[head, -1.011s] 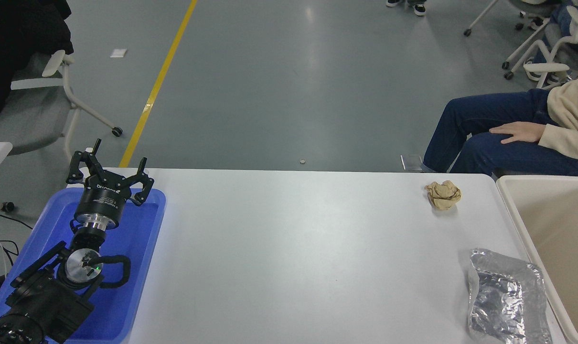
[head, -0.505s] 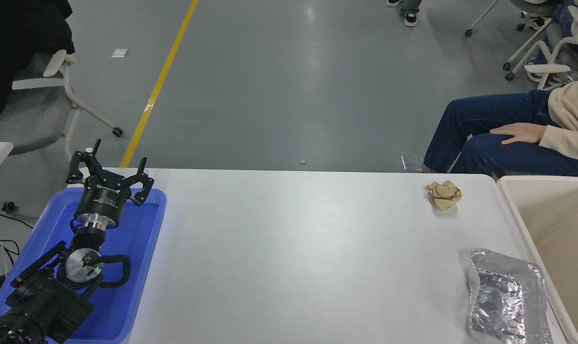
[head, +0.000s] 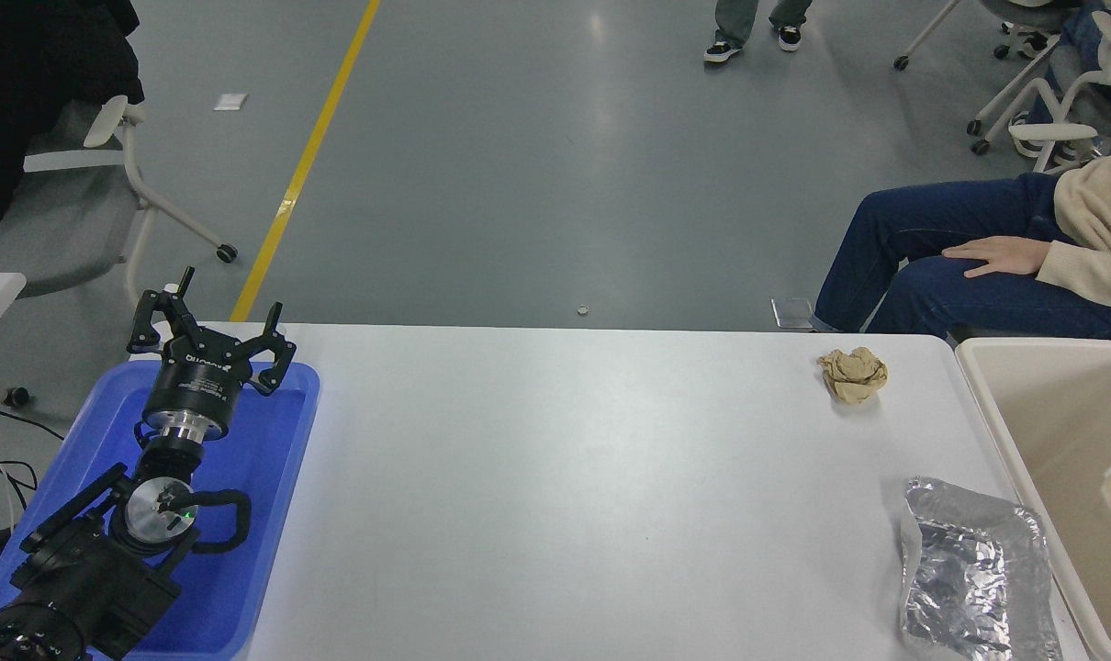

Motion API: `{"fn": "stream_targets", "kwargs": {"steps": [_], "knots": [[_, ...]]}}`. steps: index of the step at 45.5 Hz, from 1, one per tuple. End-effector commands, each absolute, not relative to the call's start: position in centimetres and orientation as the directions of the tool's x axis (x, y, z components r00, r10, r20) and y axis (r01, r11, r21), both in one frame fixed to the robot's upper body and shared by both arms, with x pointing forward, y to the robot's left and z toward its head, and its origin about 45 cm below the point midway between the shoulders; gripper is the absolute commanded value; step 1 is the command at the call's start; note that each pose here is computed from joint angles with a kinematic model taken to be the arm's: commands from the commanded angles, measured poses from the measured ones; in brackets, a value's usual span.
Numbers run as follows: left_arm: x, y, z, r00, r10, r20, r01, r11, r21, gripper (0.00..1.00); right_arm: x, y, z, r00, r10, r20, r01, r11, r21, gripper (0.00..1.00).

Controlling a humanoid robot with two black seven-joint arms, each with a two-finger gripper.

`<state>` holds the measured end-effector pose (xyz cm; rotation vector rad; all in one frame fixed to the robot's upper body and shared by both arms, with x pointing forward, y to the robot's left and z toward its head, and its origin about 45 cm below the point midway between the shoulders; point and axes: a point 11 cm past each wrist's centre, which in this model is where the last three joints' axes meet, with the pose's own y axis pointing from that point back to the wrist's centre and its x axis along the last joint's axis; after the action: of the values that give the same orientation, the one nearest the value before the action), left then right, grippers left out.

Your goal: Pick up paper cup place in dustbin

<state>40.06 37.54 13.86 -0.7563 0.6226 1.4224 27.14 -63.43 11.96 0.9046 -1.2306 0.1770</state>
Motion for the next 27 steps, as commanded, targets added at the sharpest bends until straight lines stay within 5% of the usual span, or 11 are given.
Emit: {"fn": "stream_targets", "kwargs": {"steps": [1, 14, 27], "knots": [[40.07, 37.54, 13.88, 0.066, 0.631, -0.773, -0.9959, -0.006, -0.09, 1.0, 27.2, -62.9, 11.6, 0.364, -0.347, 0.865, -0.576, 0.646, 0.501, 1.0], [40.07, 37.55, 13.89, 0.066, 0.63, -0.773, -0.9959, -0.007, -0.091, 1.0, 27.5, -61.1, 13.5, 0.392, -0.516, 0.761, -0.547, 0.535, 0.644, 1.0], [40.02, 37.56, 13.82, 0.065, 0.631, -0.773, -0.996, -0.006, -0.089, 1.0, 27.9, -57.0, 16.6, 0.652, -0.41, 0.637, -0.502, 0.396, 0.769, 1.0]]}}
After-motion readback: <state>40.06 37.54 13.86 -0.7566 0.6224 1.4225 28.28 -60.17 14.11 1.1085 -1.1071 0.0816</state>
